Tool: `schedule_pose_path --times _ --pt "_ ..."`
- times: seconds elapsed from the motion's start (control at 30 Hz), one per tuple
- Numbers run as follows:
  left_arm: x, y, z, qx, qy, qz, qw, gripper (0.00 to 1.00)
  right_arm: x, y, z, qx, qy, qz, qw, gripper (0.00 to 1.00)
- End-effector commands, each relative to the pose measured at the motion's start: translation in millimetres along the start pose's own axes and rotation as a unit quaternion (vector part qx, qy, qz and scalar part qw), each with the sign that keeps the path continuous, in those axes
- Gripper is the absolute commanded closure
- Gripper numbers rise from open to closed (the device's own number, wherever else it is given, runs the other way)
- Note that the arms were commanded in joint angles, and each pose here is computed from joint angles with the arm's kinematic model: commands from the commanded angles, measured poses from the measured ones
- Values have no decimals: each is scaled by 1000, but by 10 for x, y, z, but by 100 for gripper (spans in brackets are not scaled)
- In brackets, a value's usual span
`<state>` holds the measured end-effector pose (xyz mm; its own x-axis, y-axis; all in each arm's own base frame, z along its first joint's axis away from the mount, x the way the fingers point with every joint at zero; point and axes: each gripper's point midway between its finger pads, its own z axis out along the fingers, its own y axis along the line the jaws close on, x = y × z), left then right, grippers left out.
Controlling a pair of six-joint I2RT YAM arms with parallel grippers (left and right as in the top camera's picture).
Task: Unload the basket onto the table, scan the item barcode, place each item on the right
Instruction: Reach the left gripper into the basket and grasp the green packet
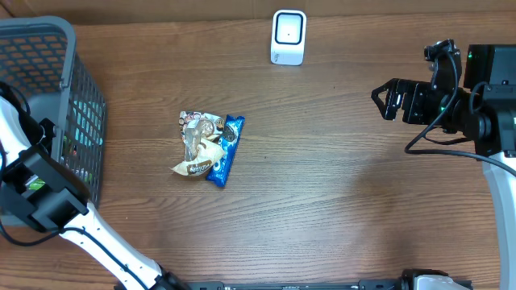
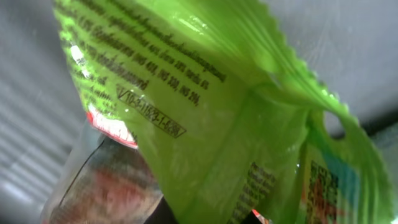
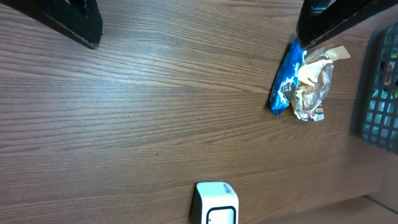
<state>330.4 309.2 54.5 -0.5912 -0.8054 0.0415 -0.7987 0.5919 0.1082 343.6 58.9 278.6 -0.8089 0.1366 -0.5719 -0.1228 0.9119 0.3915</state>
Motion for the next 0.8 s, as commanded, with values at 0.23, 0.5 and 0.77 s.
schedule_pose_path --times 0.23,0.5,0.77 --pt "-260 -77 -1656 88 -179 -2 980 96 -74 50 -55 -6 -13 -6 1000 0" --pt "17 -6 -2796 113 -324 -16 939 84 -72 49 -55 -6 -13 -6 1000 0" --pt "43 -23 -2578 92 -289 38 952 17 -74 49 -55 -6 -13 -6 1000 0"
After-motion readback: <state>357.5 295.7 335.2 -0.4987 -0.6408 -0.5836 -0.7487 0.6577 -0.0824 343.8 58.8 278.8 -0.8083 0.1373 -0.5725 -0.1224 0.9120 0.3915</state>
